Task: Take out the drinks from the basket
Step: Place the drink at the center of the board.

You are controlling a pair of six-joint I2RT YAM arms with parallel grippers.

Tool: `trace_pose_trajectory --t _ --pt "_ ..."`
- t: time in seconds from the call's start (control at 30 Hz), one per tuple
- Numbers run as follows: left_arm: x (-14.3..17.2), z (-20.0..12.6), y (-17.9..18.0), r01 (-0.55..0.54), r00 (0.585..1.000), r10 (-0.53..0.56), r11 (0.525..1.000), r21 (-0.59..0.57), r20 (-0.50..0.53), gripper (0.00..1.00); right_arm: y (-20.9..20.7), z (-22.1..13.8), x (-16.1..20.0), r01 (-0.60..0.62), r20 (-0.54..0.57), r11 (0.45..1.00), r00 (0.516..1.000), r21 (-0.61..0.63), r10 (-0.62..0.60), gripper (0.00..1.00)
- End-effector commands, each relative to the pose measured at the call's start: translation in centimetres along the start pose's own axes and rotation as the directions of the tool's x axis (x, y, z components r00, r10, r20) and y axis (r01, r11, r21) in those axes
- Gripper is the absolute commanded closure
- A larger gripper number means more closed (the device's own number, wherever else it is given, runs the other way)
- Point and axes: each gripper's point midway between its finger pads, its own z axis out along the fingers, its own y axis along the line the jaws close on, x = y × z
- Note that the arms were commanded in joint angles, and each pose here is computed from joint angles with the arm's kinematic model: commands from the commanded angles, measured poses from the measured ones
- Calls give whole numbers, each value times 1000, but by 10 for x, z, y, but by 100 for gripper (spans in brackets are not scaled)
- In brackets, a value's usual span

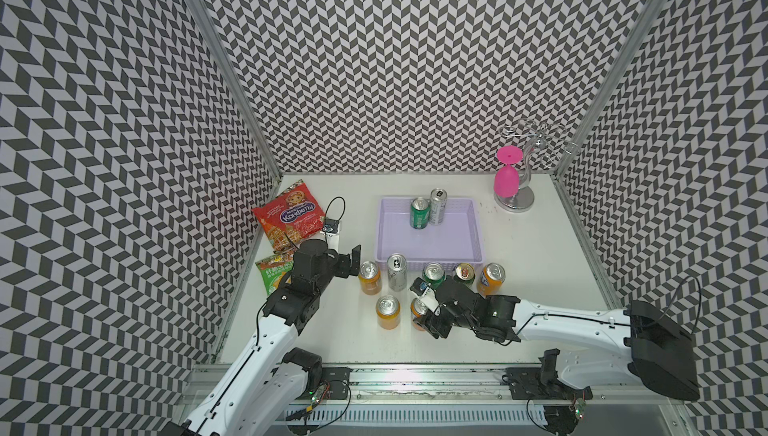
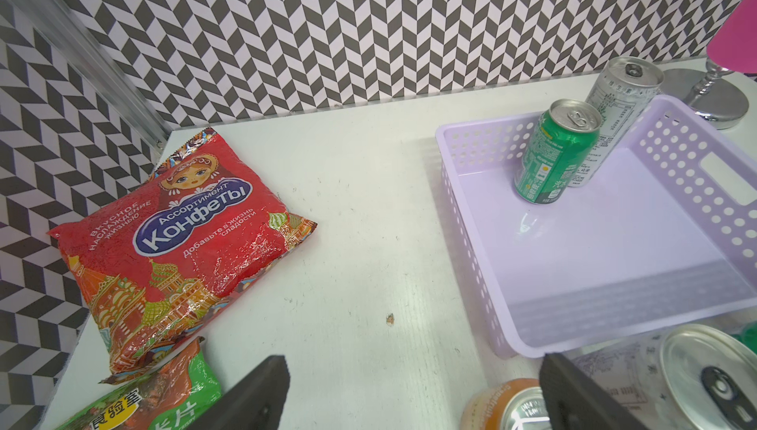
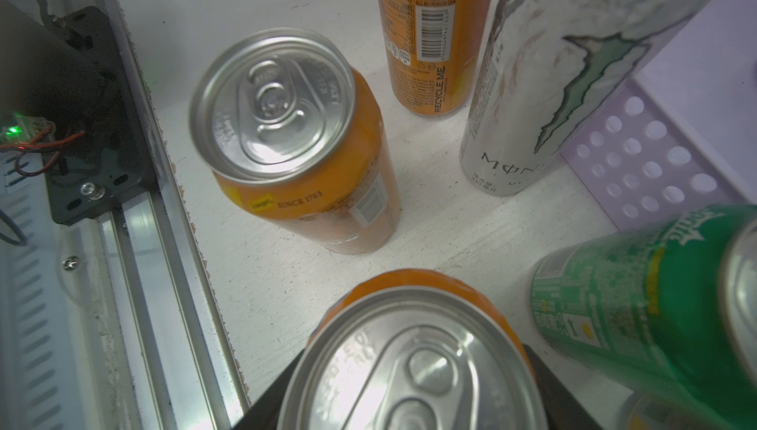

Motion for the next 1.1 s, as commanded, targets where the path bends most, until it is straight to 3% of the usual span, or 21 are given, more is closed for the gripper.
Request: trace_pose_trajectory --t 0.0,0.27,0.6,0.77,0.87,1.07 --pt "-6 0 0 -5 1000 4 1000 4 26 1 4 -2 -32 -10 128 1000 992 -10 11 36" --pt "-7 0 0 -5 1000 5 1000 5 28 1 2 2 -25 -14 105 1000 994 0 14 34" --pt "-7 0 0 -4 1000 4 1000 4 30 1 3 -7 -32 -16 126 1000 992 -7 17 11" --pt "-7 -1 0 -5 1000 4 1000 5 29 1 7 -26 -57 -32 183 999 982 -29 36 6" --pt "-7 -1 1 -2 1000 2 1000 2 31 1 1 -39 -75 -43 215 999 976 2 42 1" --pt "-8 -1 1 -4 999 4 1000 3 32 1 -27 -59 -115 -71 285 994 957 85 44 0"
